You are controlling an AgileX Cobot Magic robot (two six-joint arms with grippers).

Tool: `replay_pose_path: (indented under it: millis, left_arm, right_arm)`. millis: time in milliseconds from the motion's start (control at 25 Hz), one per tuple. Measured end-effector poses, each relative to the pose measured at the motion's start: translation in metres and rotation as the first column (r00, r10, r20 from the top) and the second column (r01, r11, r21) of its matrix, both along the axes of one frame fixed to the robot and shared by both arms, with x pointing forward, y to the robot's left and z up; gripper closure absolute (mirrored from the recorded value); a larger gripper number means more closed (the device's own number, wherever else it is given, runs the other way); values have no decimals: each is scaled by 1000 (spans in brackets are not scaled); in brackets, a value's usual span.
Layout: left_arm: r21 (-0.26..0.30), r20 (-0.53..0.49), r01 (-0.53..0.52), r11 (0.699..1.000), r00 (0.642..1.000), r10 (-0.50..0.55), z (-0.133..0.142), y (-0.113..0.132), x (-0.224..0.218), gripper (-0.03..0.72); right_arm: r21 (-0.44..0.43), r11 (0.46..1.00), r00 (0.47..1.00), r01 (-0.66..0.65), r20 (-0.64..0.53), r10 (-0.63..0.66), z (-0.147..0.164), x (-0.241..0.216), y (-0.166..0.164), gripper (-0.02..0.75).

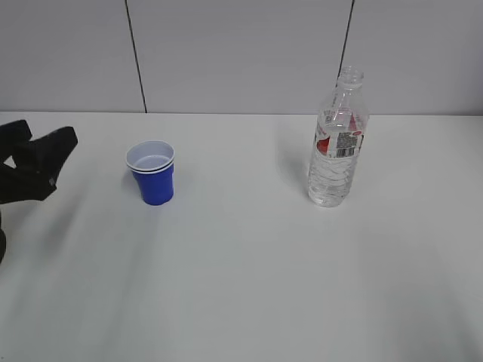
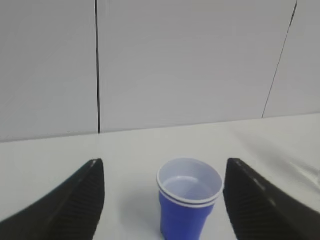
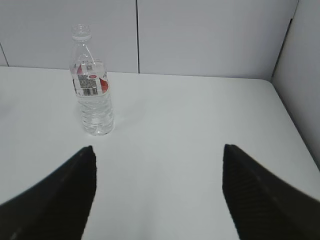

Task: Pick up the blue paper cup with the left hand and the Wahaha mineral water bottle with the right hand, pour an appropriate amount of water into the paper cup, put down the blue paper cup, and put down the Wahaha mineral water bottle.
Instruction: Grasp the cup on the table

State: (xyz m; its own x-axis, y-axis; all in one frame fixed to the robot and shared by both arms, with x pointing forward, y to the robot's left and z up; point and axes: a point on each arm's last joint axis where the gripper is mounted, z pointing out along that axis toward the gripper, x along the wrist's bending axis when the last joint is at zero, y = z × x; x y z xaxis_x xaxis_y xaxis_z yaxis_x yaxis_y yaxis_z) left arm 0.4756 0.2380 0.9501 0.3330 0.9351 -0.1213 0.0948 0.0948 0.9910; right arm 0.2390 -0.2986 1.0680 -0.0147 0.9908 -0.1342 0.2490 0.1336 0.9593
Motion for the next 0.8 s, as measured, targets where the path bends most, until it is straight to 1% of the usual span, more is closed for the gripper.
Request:
replay_pose_path:
  millis: [320,600,800]
  left_arm:
    - [29,-119,11,1000,993,-7,-30,-2,4,125]
    - [43,-180,19,999,984,-11,-49,-4,10,124]
    - [51,-203,41,998,979,-30,-61,-8,24,98]
  right_arm:
    - [0,1000,1000,0,0,0,0,0,0,150]
    - [0,1000,1000,0,0,0,0,0,0,150]
    - [0,1000,1000,0,0,0,0,0,0,150]
